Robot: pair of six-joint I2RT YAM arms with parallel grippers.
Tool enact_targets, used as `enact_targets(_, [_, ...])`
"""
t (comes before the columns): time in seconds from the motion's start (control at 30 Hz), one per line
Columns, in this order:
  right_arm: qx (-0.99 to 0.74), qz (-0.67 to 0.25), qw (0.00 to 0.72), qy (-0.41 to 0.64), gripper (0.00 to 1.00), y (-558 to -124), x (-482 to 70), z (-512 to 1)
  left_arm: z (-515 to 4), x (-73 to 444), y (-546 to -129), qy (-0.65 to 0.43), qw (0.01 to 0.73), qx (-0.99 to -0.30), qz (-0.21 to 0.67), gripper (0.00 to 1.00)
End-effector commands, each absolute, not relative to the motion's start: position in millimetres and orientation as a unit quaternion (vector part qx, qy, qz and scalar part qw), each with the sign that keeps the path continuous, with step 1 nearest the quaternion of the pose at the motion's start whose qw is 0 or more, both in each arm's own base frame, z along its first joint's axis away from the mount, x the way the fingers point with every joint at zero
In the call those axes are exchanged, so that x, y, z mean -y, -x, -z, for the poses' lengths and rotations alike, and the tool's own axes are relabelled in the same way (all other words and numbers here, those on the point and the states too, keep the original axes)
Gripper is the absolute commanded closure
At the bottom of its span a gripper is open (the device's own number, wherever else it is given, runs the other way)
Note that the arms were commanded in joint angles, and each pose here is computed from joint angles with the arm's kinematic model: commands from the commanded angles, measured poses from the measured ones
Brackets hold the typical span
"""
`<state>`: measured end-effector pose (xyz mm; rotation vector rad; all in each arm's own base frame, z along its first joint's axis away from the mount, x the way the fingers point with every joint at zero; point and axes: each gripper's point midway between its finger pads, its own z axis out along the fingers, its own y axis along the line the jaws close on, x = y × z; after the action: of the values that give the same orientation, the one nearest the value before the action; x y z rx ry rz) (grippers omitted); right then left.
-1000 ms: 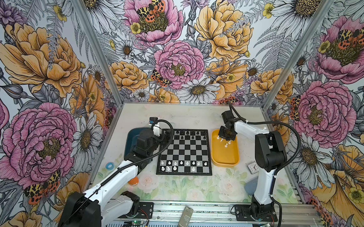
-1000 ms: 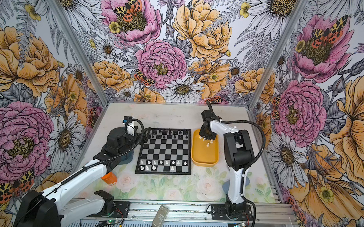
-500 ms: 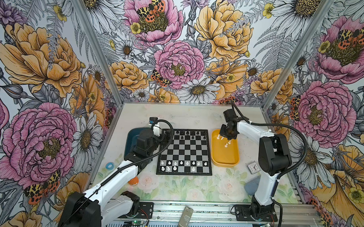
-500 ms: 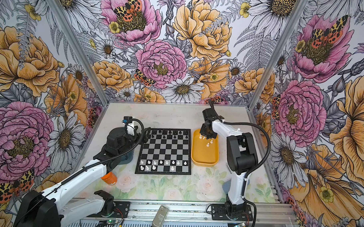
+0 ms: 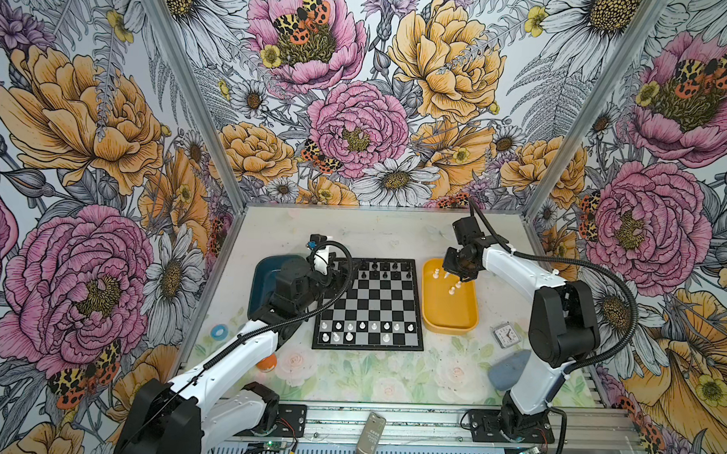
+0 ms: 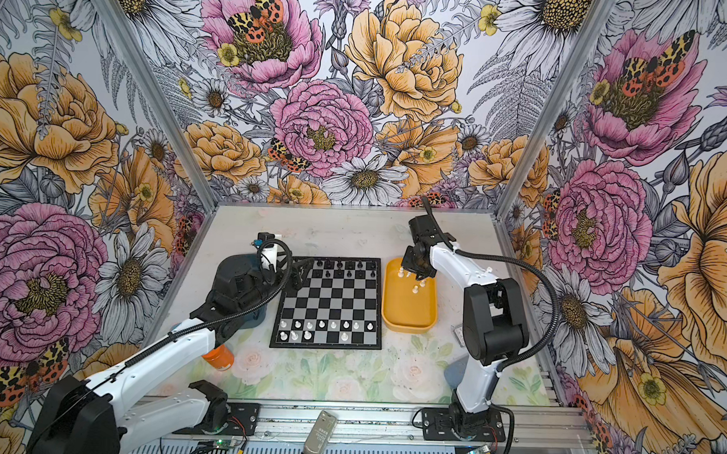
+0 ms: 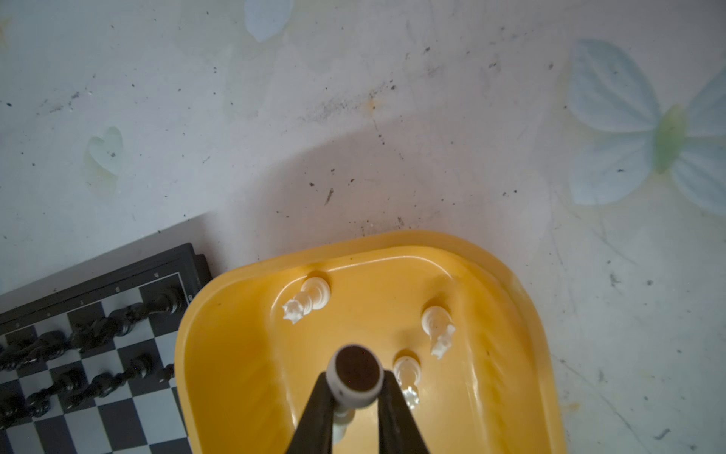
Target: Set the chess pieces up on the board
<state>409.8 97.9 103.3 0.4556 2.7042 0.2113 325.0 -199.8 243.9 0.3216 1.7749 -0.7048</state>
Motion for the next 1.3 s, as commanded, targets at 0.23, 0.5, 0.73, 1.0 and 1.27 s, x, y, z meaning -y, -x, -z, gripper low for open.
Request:
enact_targets(0.23, [-0.949, -0.121, 0.242, -0.161, 1.0, -391.4, -105.9, -155.0, -267.9, 263.6, -274.3, -0.258, 0.549, -0.663, 0.439, 0.15])
enact_targets(0.5, [-0.938, -0.155, 0.271, -0.151, 1.0, -375.1, -117.2, -186.7, -268.8, 298.8, -257.0, -0.278, 0.566, -0.622, 0.464, 0.12])
enact_targets(0.73, [-0.938, -0.166, 0.268, -0.143, 1.0, -363.1, -120.6, -188.0, -261.3, 326.4, -254.4, -0.272, 0.543, -0.604, 0.516, 0.15])
enact_targets(1.0, [-0.942, -0.147, 0.262, -0.147, 1.0, -353.3, -110.4, -175.8, -267.2, 319.4, -260.4, -0.273, 0.564, -0.615, 0.479, 0.16])
enact_targets(1.27, [-0.956, -0.08, 0.236, -0.155, 0.94, -365.5, -90.3, -149.1, -268.7, 310.1, -268.3, -0.271, 0.58, -0.633, 0.435, 0.16])
